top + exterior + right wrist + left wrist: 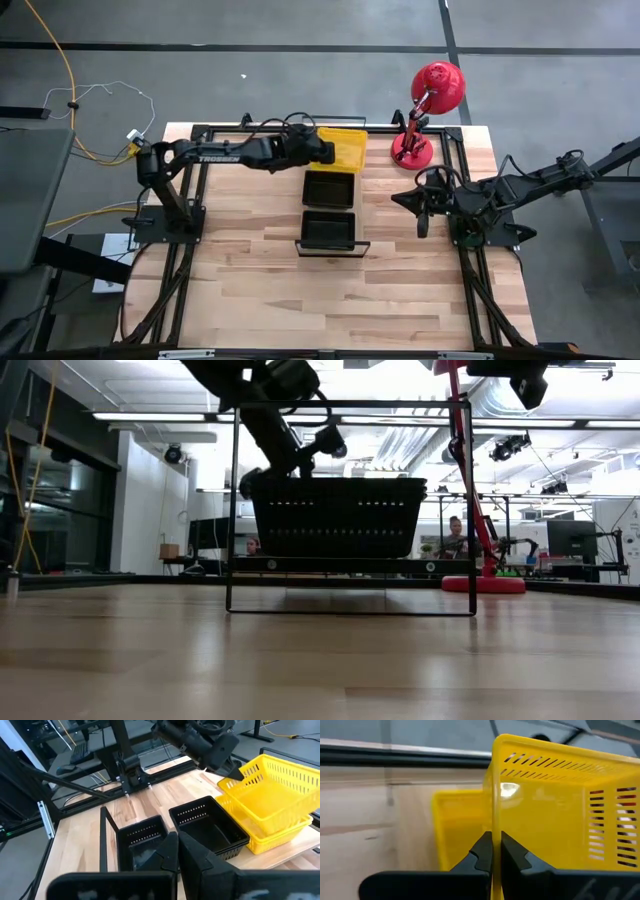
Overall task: Stack baskets on shelf by color
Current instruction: Stack the yellow bin on top of the yellow bins on the shelf
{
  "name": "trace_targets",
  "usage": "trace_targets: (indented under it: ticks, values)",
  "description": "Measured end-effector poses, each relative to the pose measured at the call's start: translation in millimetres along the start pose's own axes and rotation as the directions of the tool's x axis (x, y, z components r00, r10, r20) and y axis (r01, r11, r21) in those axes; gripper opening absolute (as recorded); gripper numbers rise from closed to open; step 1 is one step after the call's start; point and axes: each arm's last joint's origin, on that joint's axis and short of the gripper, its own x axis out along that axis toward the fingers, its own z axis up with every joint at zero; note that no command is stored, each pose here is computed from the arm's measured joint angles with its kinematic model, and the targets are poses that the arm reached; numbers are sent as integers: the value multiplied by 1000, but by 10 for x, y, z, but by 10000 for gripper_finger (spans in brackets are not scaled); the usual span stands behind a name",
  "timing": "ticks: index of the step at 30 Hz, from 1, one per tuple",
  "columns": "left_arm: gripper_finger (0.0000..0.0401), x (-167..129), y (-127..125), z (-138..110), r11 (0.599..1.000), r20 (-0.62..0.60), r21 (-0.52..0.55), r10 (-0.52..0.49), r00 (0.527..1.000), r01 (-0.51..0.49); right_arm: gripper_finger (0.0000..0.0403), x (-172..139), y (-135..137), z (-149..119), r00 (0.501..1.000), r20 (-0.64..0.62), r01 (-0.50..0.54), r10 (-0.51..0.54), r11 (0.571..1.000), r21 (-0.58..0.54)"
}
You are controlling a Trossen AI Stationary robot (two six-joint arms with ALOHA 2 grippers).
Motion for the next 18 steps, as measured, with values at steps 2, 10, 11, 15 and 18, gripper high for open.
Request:
trace_targets:
  ticks: [2,10,11,15,18]
  values:
    - [0,1,26,-4,999,7,-10,32,999,-32,0,1,-1,-2,1000,-2,1,-1,1000,-3]
    - [0,-8,69,-49,997,-27,4,79,997,-79,0,1,0,-3,1000,-2,1,-1,1000,-7]
    - [0,-9,68,-49,997,-29,4,77,997,-77,0,1,0,-2,1000,-2,1,-1,1000,-7]
    - [0,-7,53,-47,999,-49,-3,49,998,-49,0,1,-1,-3,1000,-2,1,-1,1000,-7]
    - [3,-7,51,-47,999,-51,4,47,998,-46,0,1,1,-3,1000,-5,-4,4,1000,0]
